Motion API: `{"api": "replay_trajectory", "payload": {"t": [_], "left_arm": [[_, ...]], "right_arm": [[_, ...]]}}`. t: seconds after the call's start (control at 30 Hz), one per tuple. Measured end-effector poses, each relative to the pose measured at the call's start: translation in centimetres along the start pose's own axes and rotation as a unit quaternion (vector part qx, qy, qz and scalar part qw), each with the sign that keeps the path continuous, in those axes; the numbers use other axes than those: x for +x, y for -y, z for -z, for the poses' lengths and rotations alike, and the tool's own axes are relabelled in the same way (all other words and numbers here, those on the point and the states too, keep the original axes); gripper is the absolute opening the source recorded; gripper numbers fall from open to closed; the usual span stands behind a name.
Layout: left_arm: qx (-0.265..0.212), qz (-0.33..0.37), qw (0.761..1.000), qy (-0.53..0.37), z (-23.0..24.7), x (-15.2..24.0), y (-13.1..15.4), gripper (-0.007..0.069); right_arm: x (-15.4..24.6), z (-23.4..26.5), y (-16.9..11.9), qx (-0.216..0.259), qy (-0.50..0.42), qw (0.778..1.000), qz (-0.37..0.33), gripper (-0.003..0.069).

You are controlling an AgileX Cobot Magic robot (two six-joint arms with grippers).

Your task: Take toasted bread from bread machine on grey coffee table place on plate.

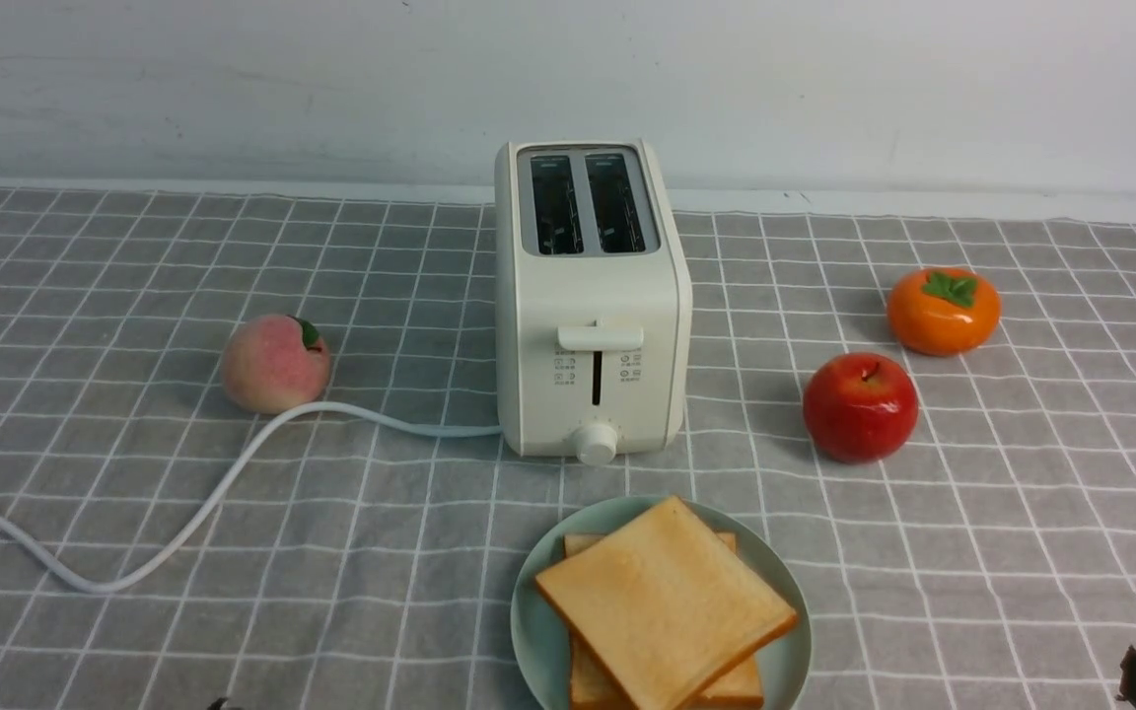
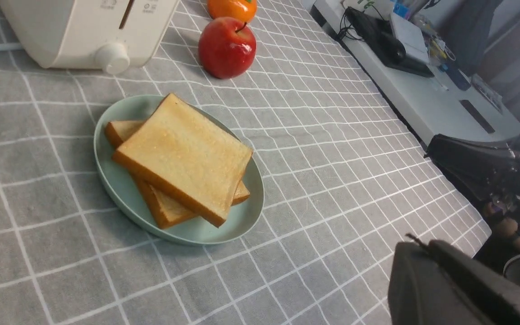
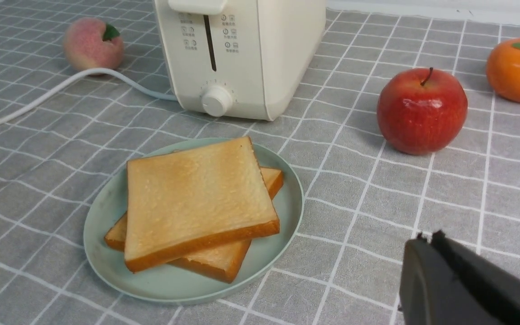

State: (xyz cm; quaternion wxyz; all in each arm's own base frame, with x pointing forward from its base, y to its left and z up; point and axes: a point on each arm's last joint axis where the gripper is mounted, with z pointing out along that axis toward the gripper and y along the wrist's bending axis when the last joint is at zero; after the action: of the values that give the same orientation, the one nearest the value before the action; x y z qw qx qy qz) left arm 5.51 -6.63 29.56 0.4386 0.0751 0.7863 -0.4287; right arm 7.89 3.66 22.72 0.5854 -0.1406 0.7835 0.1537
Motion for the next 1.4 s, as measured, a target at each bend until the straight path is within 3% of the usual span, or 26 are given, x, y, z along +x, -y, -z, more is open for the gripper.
{"api": "replay_trajectory", "payload": {"t": [0.53, 0.7, 0.87, 1.0, 1.07, 1.17, 1.27, 1.4], "left_arm": [[-0.005, -0.016, 1.0, 0.009, -0.1, -0.1, -0.2, -0.0013], [-0.031, -0.062, 0.992, 0.108, 0.0, -1.2, -1.1, -0.0012], [-0.053, -0.103, 0.962, 0.248, 1.7, -0.3, -3.0, -0.0006], [-0.125, -0.155, 0.938, 0.284, 2.2, 2.0, -5.4, -0.0003], [-0.184, -0.207, 0.926, 0.257, 2.0, 3.5, -6.9, 0.0], [-0.237, -0.244, 0.914, 0.22, 1.9, 5.0, -8.1, 0.0], [-0.281, -0.217, 0.918, 0.176, 1.6, 6.4, -9.6, 0.0003], [-0.303, -0.154, 0.932, 0.128, 1.3, 7.8, -10.7, 0.0005]], "right_arm": [[0.1, 0.0, 0.0, 0.0, -0.002, 1.0, 0.0, 0.0009], [0.1, 0.0, 0.0, 0.0, -0.002, 1.0, 0.0, 0.0009], [0.1, 0.0, 0.0, 0.0, -0.002, 1.0, 0.0, 0.0014], [0.1, 0.0, 0.0, 0.0, -0.002, 1.0, 0.0, 0.0018], [0.1, 0.0, 0.0, 0.0, -0.002, 1.0, 0.0, 0.0021], [0.1, 0.0, 0.0, 0.0, -0.002, 1.0, 0.0, 0.0023], [0.1, 0.0, 0.0, 0.0, -0.002, 1.0, 0.0, 0.0027], [0.1, 0.0, 0.0, 0.0, -0.001, 1.0, 0.0, 0.0028]]}}
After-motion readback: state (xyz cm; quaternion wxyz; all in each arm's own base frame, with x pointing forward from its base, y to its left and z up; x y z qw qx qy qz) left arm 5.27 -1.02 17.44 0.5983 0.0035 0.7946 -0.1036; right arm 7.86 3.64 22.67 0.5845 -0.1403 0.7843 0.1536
